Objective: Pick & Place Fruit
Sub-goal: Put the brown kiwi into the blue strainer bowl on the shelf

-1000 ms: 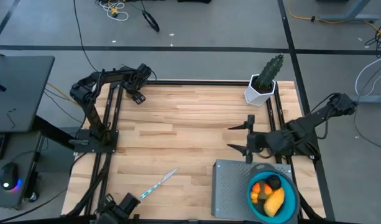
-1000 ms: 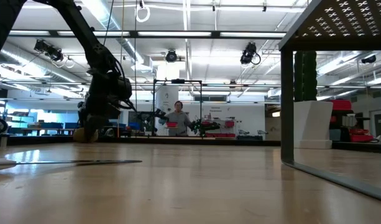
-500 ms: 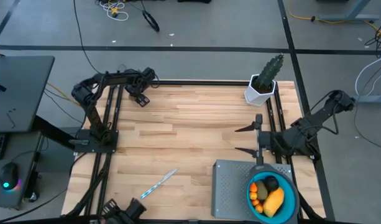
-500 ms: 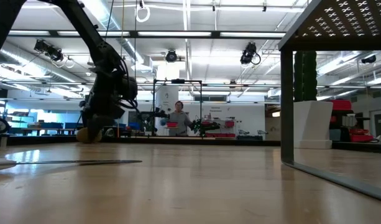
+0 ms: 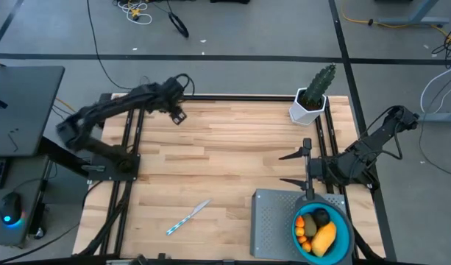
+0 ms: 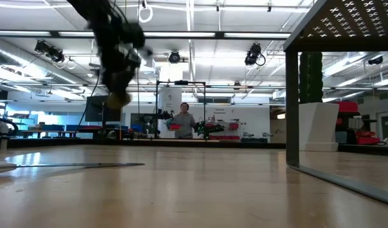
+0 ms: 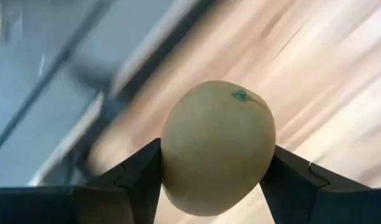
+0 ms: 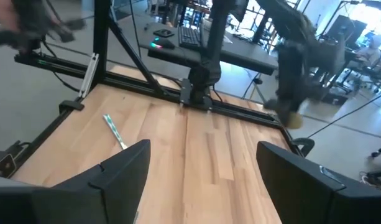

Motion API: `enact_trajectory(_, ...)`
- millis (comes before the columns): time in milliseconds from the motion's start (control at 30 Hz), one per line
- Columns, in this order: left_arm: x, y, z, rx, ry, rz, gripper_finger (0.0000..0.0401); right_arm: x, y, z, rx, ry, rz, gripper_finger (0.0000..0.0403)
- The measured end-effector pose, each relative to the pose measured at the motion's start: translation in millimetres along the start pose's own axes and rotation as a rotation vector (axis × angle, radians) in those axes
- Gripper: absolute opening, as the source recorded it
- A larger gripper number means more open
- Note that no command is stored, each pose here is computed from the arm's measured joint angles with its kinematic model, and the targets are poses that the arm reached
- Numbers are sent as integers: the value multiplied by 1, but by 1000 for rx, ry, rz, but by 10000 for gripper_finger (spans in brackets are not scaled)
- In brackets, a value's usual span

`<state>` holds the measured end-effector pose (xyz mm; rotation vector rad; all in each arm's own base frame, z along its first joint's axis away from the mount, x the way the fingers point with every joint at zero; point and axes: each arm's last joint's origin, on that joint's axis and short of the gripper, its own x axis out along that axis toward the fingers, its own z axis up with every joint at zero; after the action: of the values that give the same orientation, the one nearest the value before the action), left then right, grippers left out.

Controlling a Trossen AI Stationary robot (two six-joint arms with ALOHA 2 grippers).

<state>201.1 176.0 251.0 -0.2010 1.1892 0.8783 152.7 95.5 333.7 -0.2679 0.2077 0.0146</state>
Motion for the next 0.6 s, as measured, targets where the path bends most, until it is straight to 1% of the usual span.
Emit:
enact_trajectory(100, -48, -18, 4, 11, -354, -134, 236, 1, 0, 0, 13, 2, -3, 305)
enact_trajectory(200, -89, -36, 6, -40, -737, -343, 234, 3, 2, -1, 6, 12, 6, 305)
enact_trajectory(233, -99, -42, 6, -54, -846, -418, 233, 4, 3, -2, -2, 20, 20, 305)
enact_trajectory(300, -116, -55, 4, -41, -1036, -542, 232, 8, 8, -4, -19, 37, 64, 305)
enact_trajectory(333, -120, -63, 1, -12, -1109, -577, 232, 11, 10, -5, -20, 43, 82, 305)
enact_trajectory(400, -124, -79, -4, 66, -1210, -600, 236, 16, 15, -7, -31, 56, 91, 305)
enact_trajectory(433, -125, -87, -6, 84, -1245, -603, 238, 19, 17, -7, -47, 57, 91, 305)
enact_trajectory(533, -123, -109, -5, 81, -1316, -628, 240, 27, 24, -9, -120, 65, 93, 305)
enact_trajectory(600, -120, -126, -2, 131, -1365, -631, 239, 32, 27, -9, -134, 65, 84, 305)
